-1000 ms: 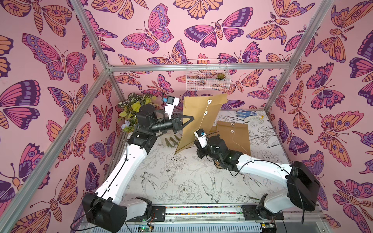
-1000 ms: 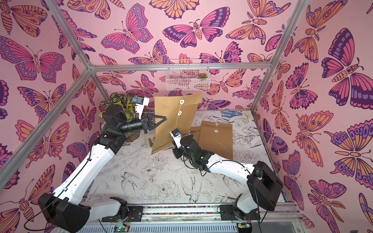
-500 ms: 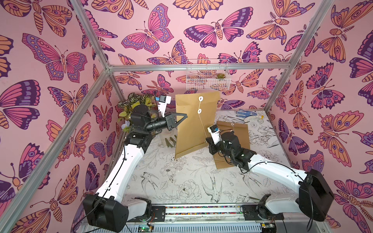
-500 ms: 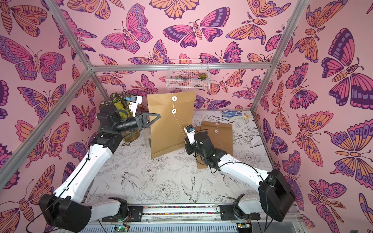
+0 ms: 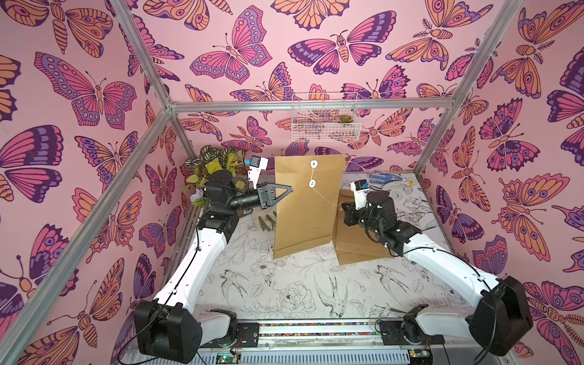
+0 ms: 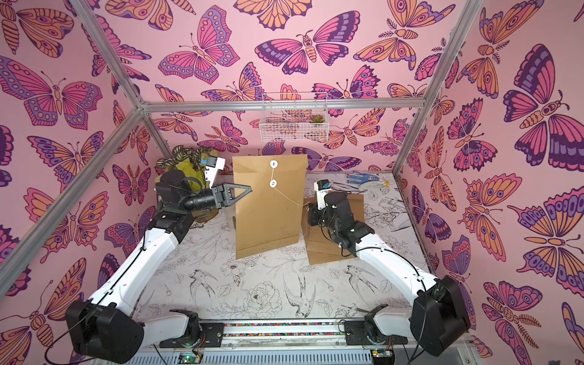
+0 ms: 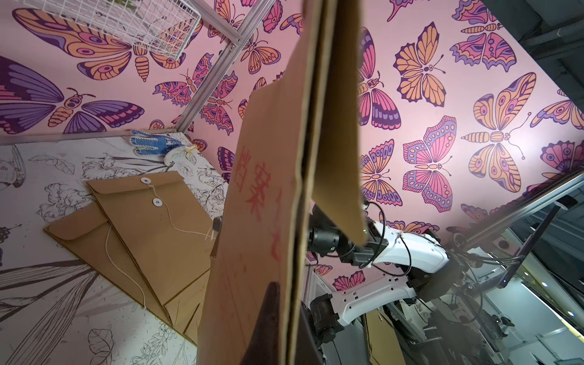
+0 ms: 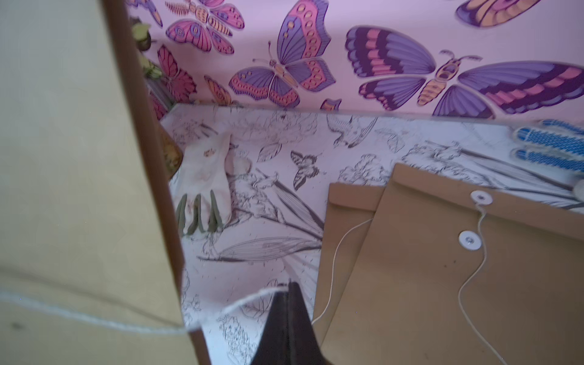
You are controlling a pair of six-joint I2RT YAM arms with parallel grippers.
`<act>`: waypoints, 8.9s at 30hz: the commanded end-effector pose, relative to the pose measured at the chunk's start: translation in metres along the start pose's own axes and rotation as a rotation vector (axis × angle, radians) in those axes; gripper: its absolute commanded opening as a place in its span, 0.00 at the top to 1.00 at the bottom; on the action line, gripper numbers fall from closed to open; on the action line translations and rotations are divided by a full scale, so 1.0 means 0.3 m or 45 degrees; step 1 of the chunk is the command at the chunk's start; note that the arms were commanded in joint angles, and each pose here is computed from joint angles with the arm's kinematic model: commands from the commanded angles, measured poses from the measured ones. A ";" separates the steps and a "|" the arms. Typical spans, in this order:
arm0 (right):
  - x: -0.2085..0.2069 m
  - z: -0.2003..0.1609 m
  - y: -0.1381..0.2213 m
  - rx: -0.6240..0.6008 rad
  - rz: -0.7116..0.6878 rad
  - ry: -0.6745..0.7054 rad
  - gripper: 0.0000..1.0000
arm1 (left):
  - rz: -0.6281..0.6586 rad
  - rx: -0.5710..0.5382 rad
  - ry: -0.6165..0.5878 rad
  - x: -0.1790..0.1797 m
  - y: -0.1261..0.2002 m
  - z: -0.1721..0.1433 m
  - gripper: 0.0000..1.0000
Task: Close the mouth of the file bag
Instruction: Close the file bag.
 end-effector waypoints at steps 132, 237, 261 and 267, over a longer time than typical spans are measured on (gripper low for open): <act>0.326 0.185 -0.022 0.180 0.541 -0.153 1.00 | 0.209 0.011 -0.025 -0.005 -0.058 -0.092 1.00; 0.016 0.426 0.029 0.348 0.098 -0.058 1.00 | 0.126 0.140 -0.014 -0.014 -0.033 -0.186 1.00; 0.283 0.566 0.043 0.301 0.326 0.088 1.00 | 0.190 0.192 0.041 0.081 -0.068 -0.233 1.00; 0.383 0.525 0.042 0.346 0.401 0.128 1.00 | 0.194 0.176 0.034 0.077 -0.072 -0.219 1.00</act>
Point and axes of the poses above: each gripper's point midway between its finger pads, its own y axis back along the fingers, its own x axis along the line the jaws close on, z = x × y, the point moved 8 cm from there along y, back along the fingers, and after that the axes turned 10 degrees about y, right-handed, at the moved point
